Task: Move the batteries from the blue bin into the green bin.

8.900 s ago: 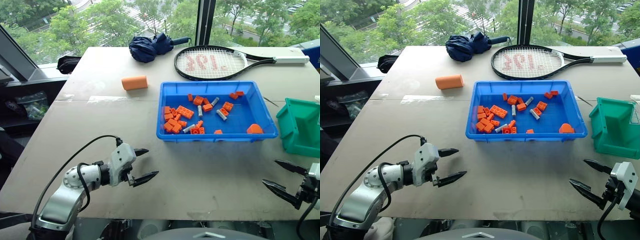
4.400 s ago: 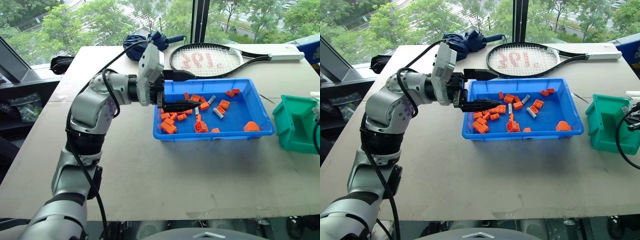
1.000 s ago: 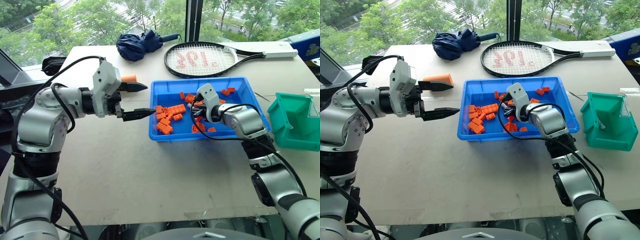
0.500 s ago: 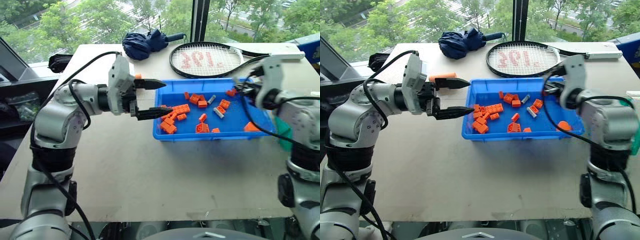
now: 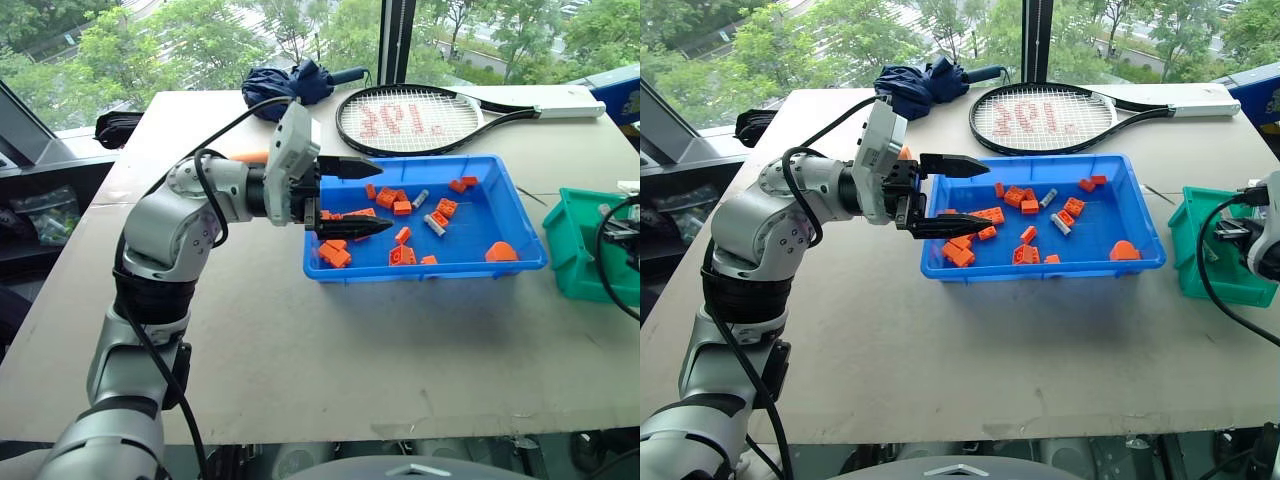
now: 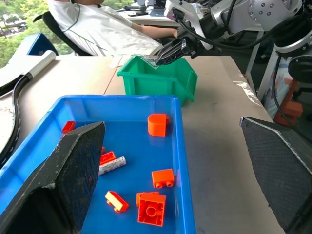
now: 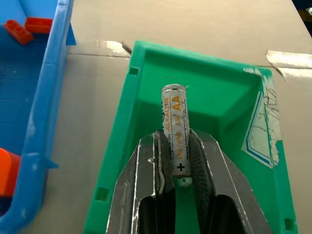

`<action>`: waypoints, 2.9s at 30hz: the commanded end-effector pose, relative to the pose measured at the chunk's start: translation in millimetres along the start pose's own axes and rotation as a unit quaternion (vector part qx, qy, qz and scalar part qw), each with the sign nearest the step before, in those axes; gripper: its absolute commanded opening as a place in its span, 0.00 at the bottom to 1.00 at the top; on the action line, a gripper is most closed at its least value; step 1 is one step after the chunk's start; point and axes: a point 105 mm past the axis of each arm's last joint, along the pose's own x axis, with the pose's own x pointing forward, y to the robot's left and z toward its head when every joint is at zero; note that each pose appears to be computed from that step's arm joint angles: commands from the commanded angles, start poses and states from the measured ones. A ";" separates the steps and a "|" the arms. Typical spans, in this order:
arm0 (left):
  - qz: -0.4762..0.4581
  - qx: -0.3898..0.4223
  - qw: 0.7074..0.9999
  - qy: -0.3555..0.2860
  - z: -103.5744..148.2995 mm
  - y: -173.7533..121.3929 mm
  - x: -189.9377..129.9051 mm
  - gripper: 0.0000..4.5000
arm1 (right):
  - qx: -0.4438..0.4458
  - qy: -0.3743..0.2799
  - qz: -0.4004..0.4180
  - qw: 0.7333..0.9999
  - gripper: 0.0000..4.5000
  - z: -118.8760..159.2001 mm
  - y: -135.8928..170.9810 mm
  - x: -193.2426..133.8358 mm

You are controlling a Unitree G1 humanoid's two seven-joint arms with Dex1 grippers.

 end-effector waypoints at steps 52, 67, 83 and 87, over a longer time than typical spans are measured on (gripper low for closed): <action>0.113 0.039 0.987 0.107 -11.4 14.9 -71.8 1.00 | -0.104 0.007 0.303 0.947 0.01 11.5 198.8 72.3; 0.103 0.044 0.988 0.103 -11.1 18.2 -69.0 1.00 | -0.083 -0.046 0.325 0.941 0.49 36.1 230.3 61.6; 0.109 0.045 0.987 0.111 -13.7 17.0 -70.9 1.00 | -0.075 -0.013 0.296 0.952 0.49 13.6 260.8 81.4; 0.110 0.045 0.987 0.110 -13.6 16.8 -70.6 1.00 | -0.076 -0.010 0.288 0.955 0.49 10.6 260.4 85.8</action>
